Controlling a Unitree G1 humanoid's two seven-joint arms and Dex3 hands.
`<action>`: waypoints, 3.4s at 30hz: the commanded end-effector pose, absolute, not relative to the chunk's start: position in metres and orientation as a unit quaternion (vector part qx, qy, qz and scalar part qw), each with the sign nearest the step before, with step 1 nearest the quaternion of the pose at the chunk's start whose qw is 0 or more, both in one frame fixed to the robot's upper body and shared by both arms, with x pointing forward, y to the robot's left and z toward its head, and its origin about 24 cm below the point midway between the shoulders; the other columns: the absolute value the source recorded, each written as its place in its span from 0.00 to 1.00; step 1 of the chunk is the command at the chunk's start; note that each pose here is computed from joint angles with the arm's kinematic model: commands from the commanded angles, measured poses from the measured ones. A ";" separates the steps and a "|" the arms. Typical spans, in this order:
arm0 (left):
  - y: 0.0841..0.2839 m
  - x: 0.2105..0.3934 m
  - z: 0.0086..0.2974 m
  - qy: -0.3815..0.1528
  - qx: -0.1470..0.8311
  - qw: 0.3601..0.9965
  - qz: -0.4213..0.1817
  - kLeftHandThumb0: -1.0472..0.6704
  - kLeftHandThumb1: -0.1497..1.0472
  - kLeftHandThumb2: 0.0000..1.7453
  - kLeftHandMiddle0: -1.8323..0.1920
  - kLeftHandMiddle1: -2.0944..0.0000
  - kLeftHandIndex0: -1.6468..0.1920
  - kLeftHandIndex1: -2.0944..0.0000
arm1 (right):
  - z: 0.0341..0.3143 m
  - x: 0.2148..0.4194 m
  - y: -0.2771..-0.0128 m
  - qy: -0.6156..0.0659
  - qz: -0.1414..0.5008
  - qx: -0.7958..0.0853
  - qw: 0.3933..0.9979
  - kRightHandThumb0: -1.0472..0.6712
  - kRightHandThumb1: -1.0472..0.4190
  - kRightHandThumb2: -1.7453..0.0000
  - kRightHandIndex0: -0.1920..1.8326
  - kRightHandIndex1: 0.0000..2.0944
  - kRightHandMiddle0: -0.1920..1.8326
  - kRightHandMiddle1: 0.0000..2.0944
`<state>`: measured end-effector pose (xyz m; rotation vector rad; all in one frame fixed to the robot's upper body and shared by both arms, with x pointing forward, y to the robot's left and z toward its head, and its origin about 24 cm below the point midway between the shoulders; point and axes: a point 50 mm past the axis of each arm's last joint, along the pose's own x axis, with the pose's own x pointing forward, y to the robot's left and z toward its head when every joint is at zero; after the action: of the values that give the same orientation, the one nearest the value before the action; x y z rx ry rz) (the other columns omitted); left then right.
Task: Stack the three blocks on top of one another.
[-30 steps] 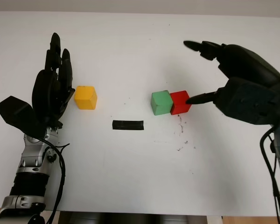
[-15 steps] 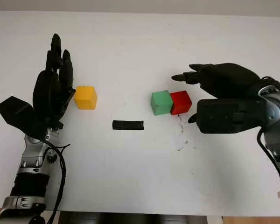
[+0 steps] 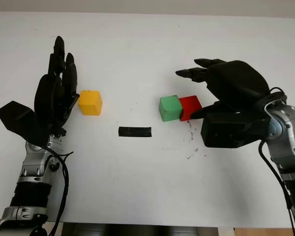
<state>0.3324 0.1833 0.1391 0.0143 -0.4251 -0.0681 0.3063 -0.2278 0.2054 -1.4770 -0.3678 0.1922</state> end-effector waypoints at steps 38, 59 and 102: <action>0.187 0.333 0.146 -0.223 0.015 0.974 -0.028 0.15 1.00 0.28 0.98 0.97 0.98 0.97 | 0.188 0.313 -0.226 -0.142 0.090 -0.692 0.702 0.30 0.19 0.97 0.29 0.04 0.45 0.05; 0.188 0.333 0.146 -0.225 0.009 0.974 -0.028 0.15 1.00 0.28 0.98 0.97 0.98 0.97 | 0.180 0.317 -0.233 -0.154 0.093 -0.696 0.695 0.32 0.13 0.97 0.33 0.03 0.43 0.43; 0.182 0.332 0.141 -0.221 0.006 0.975 -0.032 0.15 1.00 0.28 0.99 0.97 0.98 0.97 | 0.233 0.309 -0.188 -0.240 0.083 -0.481 0.839 0.41 0.10 0.97 0.25 0.00 0.31 0.71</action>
<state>0.3322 0.1828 0.1391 0.0061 -0.4321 -0.0646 0.3078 -0.1935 0.2286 -1.0474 -0.4895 0.1612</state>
